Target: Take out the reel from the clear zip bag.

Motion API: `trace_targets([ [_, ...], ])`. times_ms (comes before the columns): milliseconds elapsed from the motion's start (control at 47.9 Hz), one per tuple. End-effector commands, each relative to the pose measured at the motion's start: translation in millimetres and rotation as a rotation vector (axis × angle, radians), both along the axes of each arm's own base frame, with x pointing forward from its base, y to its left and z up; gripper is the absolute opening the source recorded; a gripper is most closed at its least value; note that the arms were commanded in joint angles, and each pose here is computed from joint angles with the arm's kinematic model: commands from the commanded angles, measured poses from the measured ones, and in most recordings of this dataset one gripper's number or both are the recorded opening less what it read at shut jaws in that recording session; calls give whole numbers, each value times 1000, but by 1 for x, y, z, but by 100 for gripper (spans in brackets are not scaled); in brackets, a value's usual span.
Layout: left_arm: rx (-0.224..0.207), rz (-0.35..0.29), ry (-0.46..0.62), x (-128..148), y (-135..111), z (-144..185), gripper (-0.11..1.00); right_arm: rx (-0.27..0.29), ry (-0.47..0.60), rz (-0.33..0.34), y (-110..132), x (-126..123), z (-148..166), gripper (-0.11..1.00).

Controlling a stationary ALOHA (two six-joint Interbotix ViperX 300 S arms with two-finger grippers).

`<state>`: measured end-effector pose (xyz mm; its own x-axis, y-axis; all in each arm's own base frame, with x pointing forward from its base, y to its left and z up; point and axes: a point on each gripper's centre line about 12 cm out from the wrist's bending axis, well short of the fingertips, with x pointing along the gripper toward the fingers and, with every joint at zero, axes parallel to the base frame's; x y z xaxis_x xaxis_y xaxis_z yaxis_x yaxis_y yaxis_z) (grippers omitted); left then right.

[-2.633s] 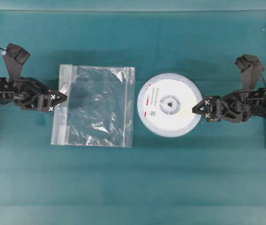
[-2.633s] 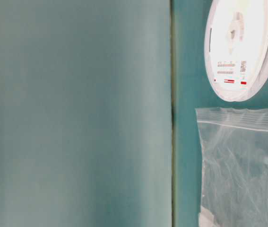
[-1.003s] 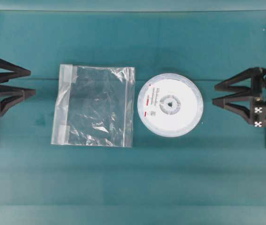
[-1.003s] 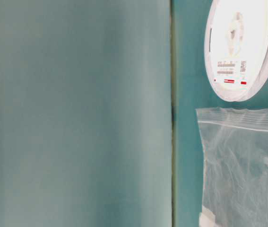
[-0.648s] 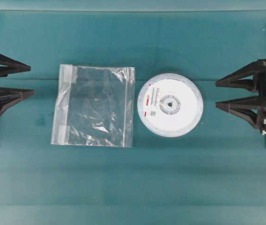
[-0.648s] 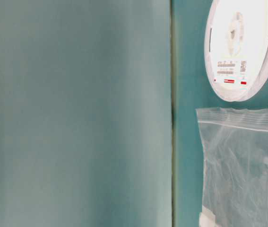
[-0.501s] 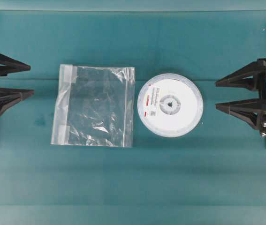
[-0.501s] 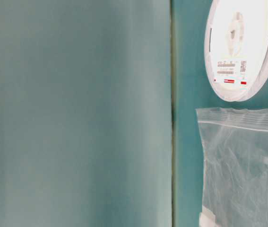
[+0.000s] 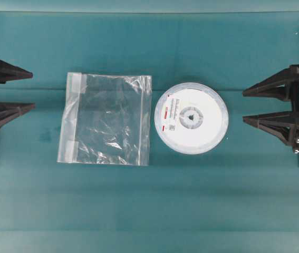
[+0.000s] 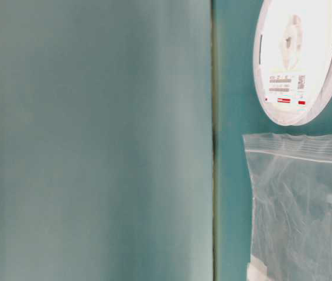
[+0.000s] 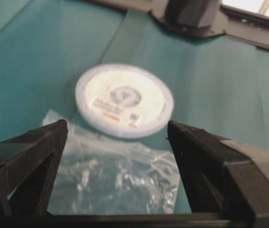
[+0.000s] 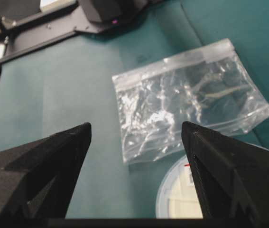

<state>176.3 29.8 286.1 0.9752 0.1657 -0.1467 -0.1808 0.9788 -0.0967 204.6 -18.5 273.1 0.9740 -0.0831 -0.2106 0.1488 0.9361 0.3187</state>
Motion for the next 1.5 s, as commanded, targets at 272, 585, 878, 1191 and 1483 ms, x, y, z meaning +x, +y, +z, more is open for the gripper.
trace_targets([
  [272,45,-39,-24,2,-6,11,92,-25,-43,0,0,0,14,91],
  [585,44,-39,-24,2,-6,11,92,-25,-43,0,0,0,14,91],
  [878,43,-39,-23,2,-6,11,92,-23,-43,-1,-1,0,13,91],
  [1191,41,-39,-19,2,-6,10,92,-22,-35,-1,-1,1,12,91],
  [1483,41,-39,-16,2,-6,8,92,-21,-36,-1,-1,1,11,91],
])
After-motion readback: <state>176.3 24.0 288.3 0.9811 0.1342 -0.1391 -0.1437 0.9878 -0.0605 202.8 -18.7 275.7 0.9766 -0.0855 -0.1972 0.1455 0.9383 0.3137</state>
